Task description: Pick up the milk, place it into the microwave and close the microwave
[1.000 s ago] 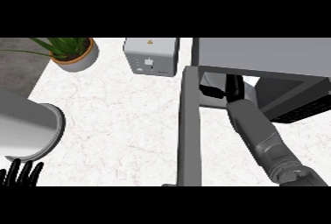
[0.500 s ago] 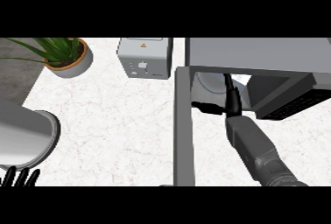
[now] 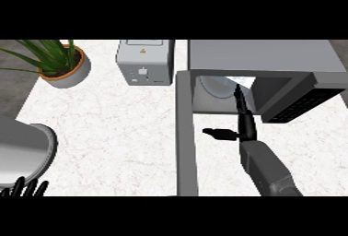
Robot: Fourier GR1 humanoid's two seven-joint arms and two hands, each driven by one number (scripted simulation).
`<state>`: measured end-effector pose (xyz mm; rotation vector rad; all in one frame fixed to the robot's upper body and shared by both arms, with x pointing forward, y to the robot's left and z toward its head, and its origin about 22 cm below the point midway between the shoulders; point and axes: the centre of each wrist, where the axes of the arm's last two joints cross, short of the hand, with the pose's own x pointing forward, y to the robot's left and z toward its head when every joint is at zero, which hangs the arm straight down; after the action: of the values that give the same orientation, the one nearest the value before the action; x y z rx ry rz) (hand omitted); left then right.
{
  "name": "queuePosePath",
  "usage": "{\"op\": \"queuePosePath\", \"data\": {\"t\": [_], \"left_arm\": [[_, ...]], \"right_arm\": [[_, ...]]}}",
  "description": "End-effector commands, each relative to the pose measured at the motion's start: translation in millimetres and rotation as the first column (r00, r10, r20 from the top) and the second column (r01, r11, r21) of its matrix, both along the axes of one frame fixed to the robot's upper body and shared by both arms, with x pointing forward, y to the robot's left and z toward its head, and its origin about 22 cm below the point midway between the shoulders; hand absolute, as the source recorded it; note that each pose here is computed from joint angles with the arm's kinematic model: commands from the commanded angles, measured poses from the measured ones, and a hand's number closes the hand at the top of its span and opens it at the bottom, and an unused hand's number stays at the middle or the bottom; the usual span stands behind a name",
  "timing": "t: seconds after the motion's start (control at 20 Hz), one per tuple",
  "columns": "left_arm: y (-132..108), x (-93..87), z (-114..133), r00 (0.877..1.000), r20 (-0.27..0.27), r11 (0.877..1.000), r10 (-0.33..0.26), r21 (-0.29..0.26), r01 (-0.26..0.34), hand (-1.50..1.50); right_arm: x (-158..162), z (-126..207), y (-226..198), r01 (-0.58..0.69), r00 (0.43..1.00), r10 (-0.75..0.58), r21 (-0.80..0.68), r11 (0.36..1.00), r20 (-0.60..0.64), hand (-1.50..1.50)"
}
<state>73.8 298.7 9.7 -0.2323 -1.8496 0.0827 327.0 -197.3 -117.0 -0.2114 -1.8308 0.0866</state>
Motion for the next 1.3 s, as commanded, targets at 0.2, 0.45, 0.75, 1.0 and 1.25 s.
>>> {"op": "queuePosePath", "data": {"t": [0.2,0.45,0.75,1.0,1.25], "left_arm": [[-3.7,-4.4,7.0,0.998,-0.042,0.998,-0.051,0.043,0.053,-1.50],[-26.3,9.1,0.2,0.994,-0.066,0.996,-0.090,0.020,0.091,-1.50],[-31.9,24.7,-12.3,0.967,-0.074,0.968,-0.243,0.050,0.247,-1.50],[-40.4,32.1,-22.7,0.933,-0.124,0.927,-0.337,0.128,0.352,1.50],[-79.0,68.1,-33.7,0.914,-0.099,0.888,-0.393,0.220,0.405,1.50]], "right_arm": [[-19.0,-11.6,-21.3,-0.121,0.993,0.122,0.058,0.991,-0.003,-1.50],[-68.3,-39.3,-49.9,-0.047,0.999,0.048,0.052,0.997,-0.001,-1.50],[-87.1,-28.0,-95.4,-0.013,1.000,0.012,0.043,0.999,0.028,1.50],[-127.1,-24.7,-130.2,0.032,0.999,-0.032,0.052,0.998,-0.001,-1.50],[-161.8,-14.9,-164.0,0.089,0.996,-0.089,0.085,0.992,-0.004,-1.50]]}}
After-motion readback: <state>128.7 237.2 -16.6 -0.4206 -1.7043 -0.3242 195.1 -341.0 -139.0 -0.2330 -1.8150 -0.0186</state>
